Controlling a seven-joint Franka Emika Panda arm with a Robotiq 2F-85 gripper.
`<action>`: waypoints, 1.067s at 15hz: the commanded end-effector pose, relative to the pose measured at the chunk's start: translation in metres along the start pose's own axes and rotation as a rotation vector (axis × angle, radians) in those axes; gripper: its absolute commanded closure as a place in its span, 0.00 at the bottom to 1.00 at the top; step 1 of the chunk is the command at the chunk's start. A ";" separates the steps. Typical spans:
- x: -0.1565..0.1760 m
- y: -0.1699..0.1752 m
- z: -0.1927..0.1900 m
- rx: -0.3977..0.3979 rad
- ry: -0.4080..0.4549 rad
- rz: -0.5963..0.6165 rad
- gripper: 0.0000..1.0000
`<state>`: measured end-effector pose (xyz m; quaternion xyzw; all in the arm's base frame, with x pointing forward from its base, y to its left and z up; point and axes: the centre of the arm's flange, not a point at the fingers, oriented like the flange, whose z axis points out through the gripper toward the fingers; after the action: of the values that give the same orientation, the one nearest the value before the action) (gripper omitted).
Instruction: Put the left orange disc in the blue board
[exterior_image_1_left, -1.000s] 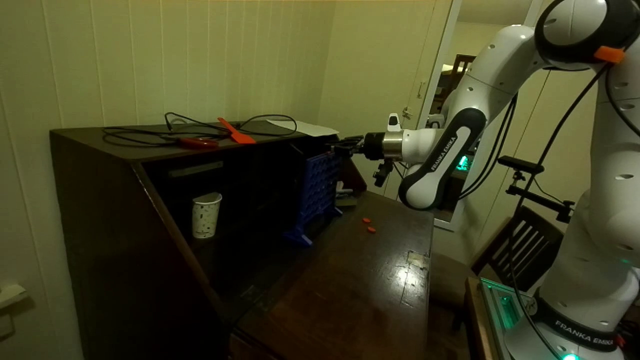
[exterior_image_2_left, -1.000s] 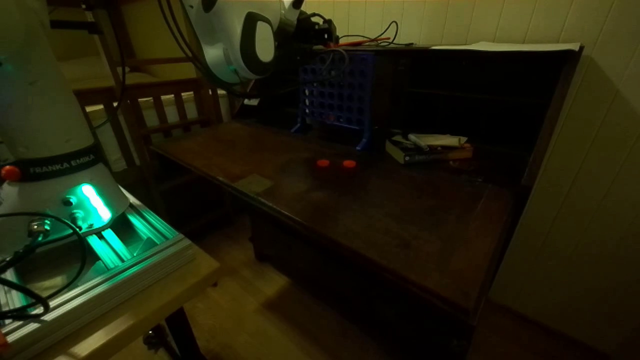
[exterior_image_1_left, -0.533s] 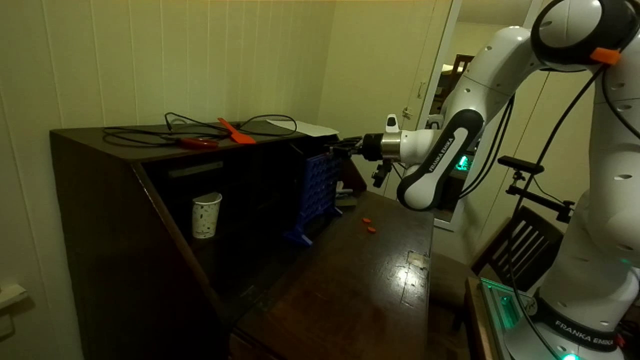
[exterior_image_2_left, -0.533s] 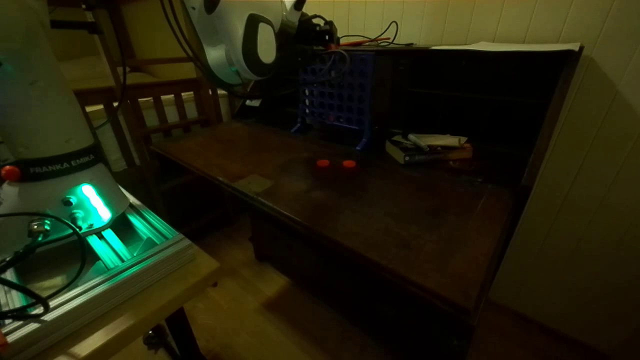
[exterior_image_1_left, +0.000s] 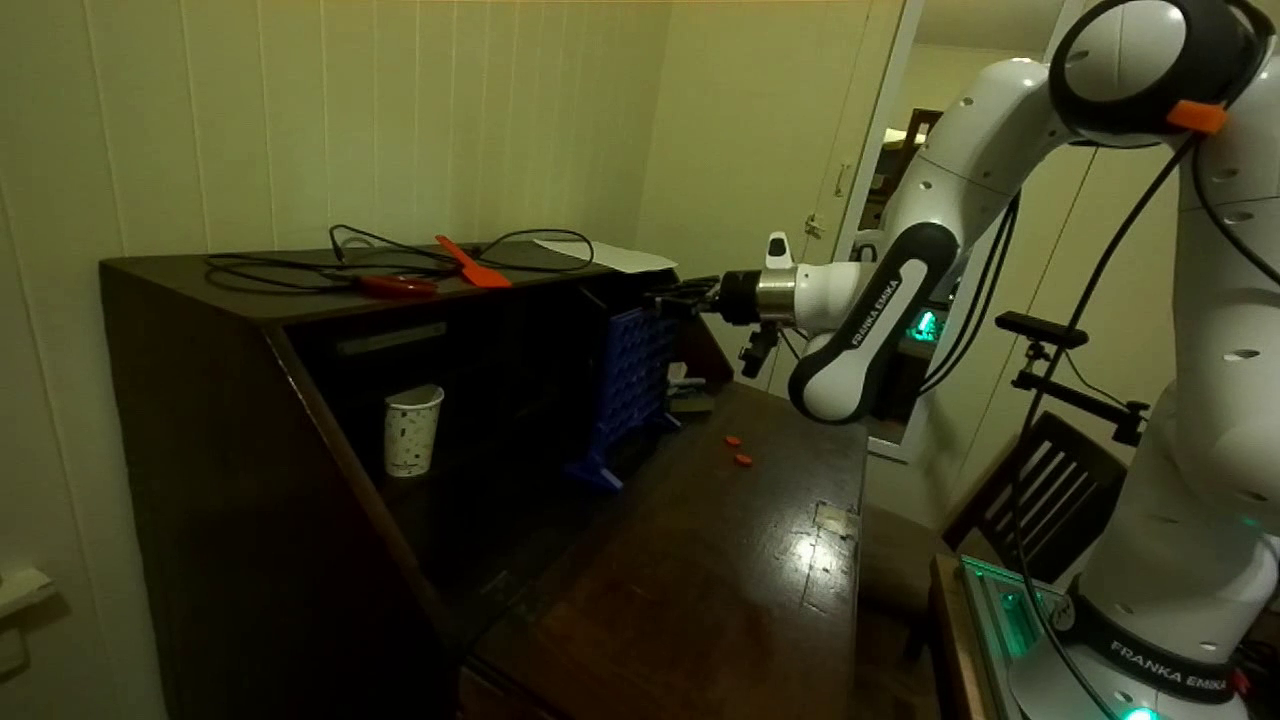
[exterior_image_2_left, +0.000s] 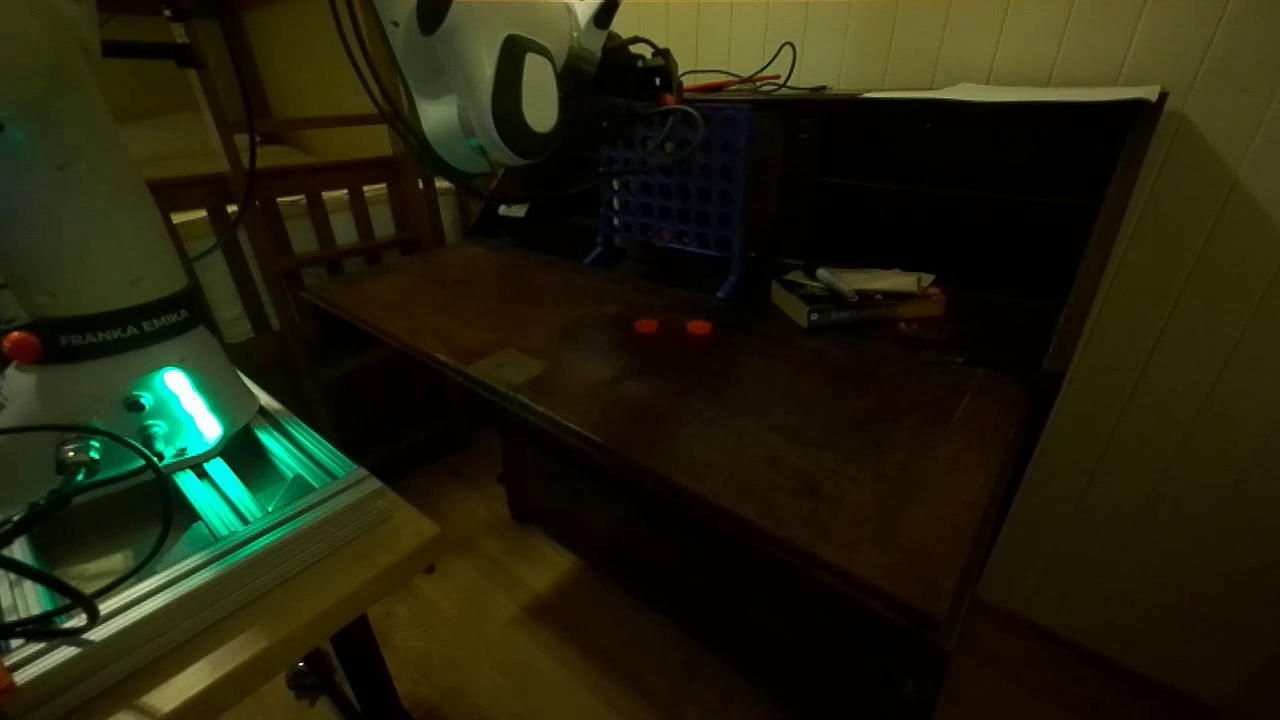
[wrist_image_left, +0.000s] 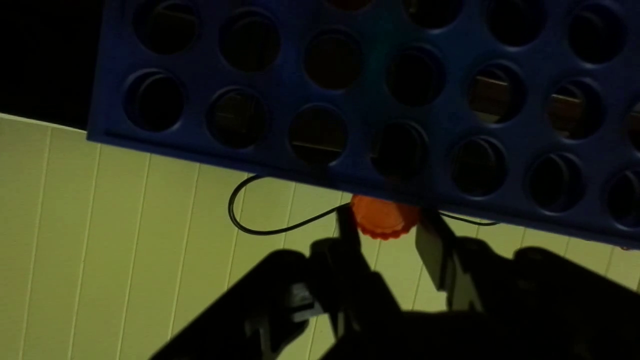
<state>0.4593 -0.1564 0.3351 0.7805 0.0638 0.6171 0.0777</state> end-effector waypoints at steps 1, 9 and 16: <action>-0.001 0.000 0.006 0.002 0.013 -0.010 0.90; 0.002 0.000 0.000 -0.003 0.017 -0.011 0.20; 0.007 0.000 -0.007 -0.009 0.037 -0.007 0.00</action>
<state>0.4602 -0.1562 0.3364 0.7790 0.0646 0.6188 0.0779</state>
